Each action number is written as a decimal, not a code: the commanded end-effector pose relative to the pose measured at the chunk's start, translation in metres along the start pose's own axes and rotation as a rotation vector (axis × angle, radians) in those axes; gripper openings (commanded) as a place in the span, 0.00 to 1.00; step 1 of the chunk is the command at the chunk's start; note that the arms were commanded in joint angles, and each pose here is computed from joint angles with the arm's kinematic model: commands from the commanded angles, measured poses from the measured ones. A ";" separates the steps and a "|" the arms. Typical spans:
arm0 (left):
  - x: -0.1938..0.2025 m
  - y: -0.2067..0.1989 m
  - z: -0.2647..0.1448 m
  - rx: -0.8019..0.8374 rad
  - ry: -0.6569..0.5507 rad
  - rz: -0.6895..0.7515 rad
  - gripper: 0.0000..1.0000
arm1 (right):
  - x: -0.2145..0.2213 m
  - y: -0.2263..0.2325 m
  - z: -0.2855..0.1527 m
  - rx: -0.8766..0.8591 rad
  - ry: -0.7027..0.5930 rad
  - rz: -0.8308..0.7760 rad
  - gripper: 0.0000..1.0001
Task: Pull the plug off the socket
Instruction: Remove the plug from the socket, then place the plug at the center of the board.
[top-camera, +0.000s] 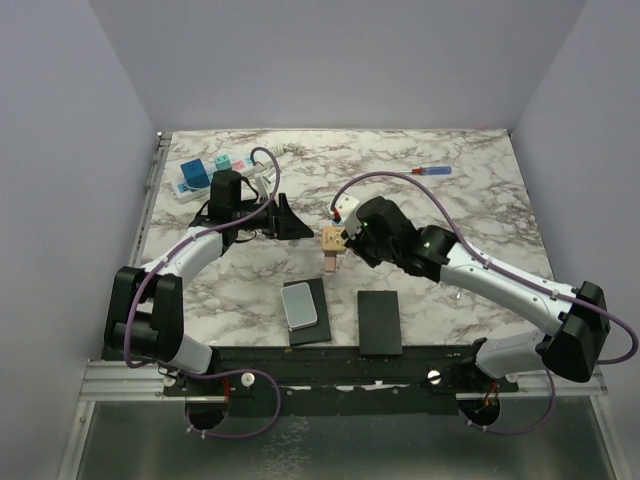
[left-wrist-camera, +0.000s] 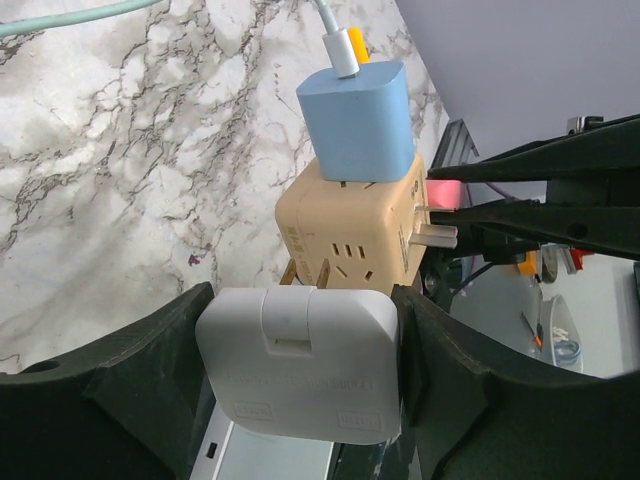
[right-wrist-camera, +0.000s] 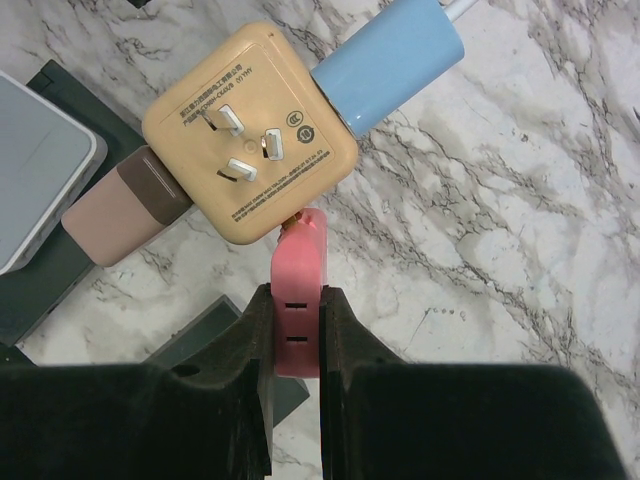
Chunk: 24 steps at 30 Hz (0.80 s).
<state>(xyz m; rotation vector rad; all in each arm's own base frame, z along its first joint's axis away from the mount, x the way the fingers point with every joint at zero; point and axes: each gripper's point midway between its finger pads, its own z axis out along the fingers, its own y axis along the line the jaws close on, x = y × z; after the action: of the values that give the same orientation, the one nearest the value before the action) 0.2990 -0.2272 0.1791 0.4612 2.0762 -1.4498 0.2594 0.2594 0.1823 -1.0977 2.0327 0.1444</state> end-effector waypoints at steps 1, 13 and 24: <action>-0.015 0.000 0.001 -0.013 -0.032 0.060 0.00 | -0.014 -0.003 -0.006 0.006 -0.056 -0.001 0.01; -0.025 0.057 -0.009 -0.345 -0.125 0.007 0.00 | -0.018 -0.002 0.006 0.033 -0.080 0.096 0.01; -0.010 0.129 -0.054 -0.815 -0.049 0.017 0.00 | -0.019 0.002 0.005 0.023 -0.147 0.173 0.01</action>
<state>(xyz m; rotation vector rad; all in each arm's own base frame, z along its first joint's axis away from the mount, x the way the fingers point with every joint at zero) 0.3537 -0.1662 0.1176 0.1340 2.3023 -0.7881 0.2585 0.2647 0.1650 -0.9836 2.0759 0.2042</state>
